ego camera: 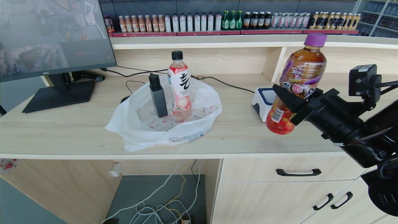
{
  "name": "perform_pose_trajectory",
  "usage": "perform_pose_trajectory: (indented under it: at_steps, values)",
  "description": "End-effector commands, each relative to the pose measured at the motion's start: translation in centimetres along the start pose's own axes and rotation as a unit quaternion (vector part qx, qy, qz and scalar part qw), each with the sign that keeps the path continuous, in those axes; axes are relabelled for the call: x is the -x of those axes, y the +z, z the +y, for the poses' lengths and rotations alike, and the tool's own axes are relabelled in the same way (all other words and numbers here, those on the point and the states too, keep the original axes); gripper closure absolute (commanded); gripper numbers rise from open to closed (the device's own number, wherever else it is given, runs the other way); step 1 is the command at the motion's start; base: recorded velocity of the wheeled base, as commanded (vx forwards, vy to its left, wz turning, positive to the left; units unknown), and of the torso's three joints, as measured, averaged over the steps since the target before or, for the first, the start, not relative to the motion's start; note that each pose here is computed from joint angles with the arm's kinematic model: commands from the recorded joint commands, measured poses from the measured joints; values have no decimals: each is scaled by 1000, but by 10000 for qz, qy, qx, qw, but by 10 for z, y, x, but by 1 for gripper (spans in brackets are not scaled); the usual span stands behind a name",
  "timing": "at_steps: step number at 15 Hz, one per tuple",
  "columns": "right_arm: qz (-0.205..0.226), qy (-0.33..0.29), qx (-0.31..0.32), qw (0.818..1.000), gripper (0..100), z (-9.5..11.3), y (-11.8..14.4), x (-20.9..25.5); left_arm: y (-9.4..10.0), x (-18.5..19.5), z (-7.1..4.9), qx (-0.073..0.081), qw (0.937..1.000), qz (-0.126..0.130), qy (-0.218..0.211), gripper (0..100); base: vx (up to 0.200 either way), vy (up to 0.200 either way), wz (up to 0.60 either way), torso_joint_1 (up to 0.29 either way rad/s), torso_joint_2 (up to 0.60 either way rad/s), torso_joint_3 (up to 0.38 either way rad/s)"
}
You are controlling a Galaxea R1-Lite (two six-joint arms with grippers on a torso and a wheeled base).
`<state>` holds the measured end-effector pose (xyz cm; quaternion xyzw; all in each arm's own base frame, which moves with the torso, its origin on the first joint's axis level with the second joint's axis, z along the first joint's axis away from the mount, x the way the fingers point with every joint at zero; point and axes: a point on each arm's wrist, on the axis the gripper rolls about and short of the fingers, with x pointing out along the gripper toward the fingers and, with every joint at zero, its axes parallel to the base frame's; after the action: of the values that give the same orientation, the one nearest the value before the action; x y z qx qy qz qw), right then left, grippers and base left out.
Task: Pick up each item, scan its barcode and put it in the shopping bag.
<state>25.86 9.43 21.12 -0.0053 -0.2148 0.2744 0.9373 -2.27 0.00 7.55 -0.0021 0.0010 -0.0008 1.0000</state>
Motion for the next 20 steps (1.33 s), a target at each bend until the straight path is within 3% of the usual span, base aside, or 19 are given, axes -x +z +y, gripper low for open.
perform_pose_trajectory:
  at_steps: [1, 4, 11, 14, 20]
  values:
    - [-31, 10, 15, 10000, 100, 0, 1, -2, 0, 0, 0, 2, 10000, -2, 1, 0, 0, 200, 0, -2, 2, -2]
    - [-30, 3, 18, 10000, 100, 0, 1, -1, 0, 0, 0, 2, 10000, -2, 1, 0, 0, 200, 0, 2, 9, 4]
    - [-292, 193, 43, 9994, 100, 10, 12, -8, 0, 0, 0, -6, 10000, -2, -7, 0, 0, 0, 0, 0, 0, 0]
    - [-475, 639, -120, 9968, 100, 39, 18, -17, 0, 0, 0, -6, 10000, -2, 1, 0, 0, 0, 0, 0, 0, 0]
    - [-935, 523, -551, 9927, 100, 96, 19, -65, 0, 0, 0, -6, 10000, -2, 1, 0, 0, 0, 0, 0, 0, 0]
